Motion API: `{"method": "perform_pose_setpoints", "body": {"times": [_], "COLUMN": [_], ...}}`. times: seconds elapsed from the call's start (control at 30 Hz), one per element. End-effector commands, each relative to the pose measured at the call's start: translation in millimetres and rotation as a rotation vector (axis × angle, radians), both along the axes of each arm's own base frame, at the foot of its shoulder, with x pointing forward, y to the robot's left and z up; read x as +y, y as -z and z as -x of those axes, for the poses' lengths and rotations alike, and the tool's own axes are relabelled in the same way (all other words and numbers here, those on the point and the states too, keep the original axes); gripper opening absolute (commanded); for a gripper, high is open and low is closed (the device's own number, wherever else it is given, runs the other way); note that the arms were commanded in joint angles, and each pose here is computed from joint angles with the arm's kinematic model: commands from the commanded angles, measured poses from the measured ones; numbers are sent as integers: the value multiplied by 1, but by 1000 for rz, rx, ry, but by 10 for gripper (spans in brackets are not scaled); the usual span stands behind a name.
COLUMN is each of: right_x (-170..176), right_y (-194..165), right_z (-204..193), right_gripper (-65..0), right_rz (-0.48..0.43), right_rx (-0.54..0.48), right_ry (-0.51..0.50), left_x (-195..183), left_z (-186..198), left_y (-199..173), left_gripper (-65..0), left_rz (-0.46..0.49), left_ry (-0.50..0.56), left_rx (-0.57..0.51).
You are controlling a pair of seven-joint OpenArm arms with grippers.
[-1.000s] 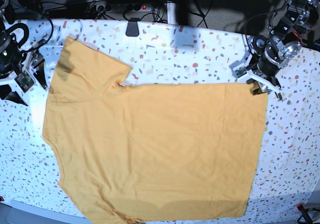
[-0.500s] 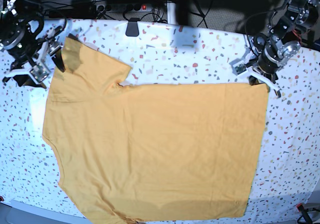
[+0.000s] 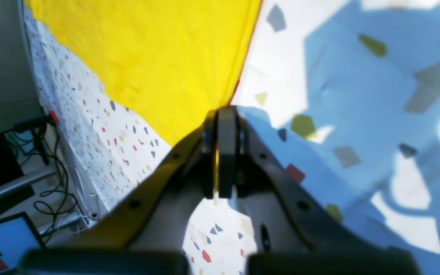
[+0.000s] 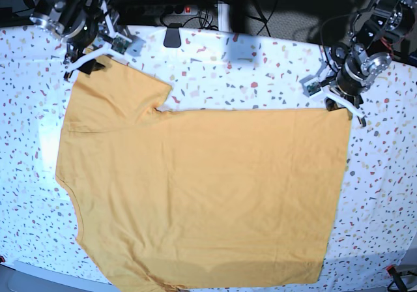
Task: Fold the T-shirt properly
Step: 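Grasp the shirt shoulder beside the sleeve with the right gripper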
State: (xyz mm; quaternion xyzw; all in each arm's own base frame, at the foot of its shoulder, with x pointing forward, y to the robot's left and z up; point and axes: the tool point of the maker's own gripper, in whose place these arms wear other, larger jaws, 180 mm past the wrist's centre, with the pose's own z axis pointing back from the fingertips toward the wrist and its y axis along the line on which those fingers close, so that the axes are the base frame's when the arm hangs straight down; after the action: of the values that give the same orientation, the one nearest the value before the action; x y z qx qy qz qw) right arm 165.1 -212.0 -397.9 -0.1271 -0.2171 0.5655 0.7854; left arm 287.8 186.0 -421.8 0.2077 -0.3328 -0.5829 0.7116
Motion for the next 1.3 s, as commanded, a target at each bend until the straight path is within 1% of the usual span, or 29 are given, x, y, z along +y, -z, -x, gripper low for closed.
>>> {"method": "perform_pose_setpoints", "body": {"times": [0.0, 0.1, 0.2, 0.37, 0.47, 0.63, 0.77, 0.9, 1.03, 1.1, 1.27], "right_x": [-4, -15, -24, -47, -58, -64, -53, -30, 3, 17, 42], "right_y": [-4, 0, 9, 22, 23, 18, 19, 12, -10, -21, -44], "right_z": [-6, -12, -14, -22, -30, -36, -33, -32, -37, -39, -39], "right_gripper": [-277, -277, -277, -277, -278, -278, -278, -278, -278, -278, -278], "right_rz": [19, 59, 70, 109, 130, 143, 68, -12, -128, -178, -274], "right_rx": [-28, -70, -57, -38, -44, -68, -48, -26, -56, -65, -72], "right_ry": [-16, -19, -7, 41, 53, 57, 70, 32, -3, 1, 1], "left_x": [4, 5, 5, 5, 5, 5, 5, 5, 5, 5, 5], "left_z": [-9, -9, -9, -9, -9, -9, -9, -9, -9, -9, -9], "left_y": [-10, -10, -10, -10, -10, -10, -10, -10, -10, -10, -10], "left_gripper": [-650, -650, -650, -650, -650, -650, -650, -650, -650, -650, -650], "left_rz": [-14, -14, -14, -14, -14, -13, -13, -13, -13, -13, -13], "left_ry": [0, 0, 0, 0, 0, -1, -1, -1, -1, -1, -1], "left_rx": [-38, -38, -38, -38, -39, -39, -39, -39, -39, -39, -39]}}
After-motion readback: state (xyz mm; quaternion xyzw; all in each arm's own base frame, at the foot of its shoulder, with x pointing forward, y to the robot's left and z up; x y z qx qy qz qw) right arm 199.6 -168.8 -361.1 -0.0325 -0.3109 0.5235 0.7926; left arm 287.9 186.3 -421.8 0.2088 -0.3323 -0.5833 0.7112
